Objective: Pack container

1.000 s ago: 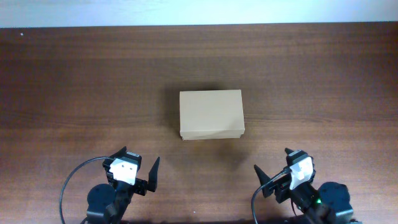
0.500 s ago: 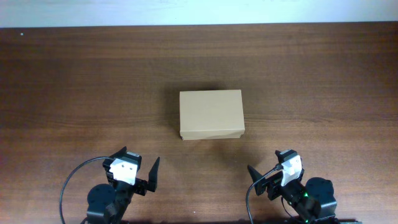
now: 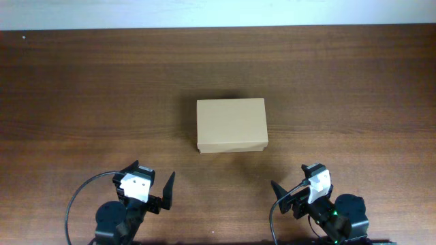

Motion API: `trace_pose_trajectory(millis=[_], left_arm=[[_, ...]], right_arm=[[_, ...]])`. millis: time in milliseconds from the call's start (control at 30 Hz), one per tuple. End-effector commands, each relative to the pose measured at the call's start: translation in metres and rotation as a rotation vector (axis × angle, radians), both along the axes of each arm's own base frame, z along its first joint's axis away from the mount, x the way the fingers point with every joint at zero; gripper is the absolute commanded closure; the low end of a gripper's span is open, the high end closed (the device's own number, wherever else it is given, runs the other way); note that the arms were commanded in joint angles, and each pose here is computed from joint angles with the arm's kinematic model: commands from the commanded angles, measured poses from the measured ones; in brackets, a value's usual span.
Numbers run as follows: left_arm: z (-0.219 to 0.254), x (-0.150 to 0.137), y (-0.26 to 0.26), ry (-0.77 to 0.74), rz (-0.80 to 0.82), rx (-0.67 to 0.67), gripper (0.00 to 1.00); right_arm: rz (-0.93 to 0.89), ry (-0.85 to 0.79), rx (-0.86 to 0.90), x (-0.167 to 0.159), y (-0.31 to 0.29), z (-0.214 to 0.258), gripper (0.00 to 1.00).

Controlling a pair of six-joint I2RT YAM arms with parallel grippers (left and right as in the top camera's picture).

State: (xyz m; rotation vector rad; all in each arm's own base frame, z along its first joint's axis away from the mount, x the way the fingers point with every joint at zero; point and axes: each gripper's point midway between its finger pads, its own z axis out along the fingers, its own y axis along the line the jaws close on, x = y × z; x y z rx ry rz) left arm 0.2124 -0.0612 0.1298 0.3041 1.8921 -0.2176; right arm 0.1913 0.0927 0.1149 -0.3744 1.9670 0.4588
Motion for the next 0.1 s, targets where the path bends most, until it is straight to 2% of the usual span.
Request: trace_pose_trajectory(millis=[0,67], left_arm=[[-0.0004,0.0002,0.0003,-0.003,0.006,-0.007,0.00],[-0.0004,0.0002,0.0003,-0.003,0.006,-0.007,0.01]], right_arm=[[0.012,-0.006,0.010,-0.0008,0.0025,0.0002,0.01],[0.012,-0.006,0.010,-0.0008,0.0025,0.0002,0.01]])
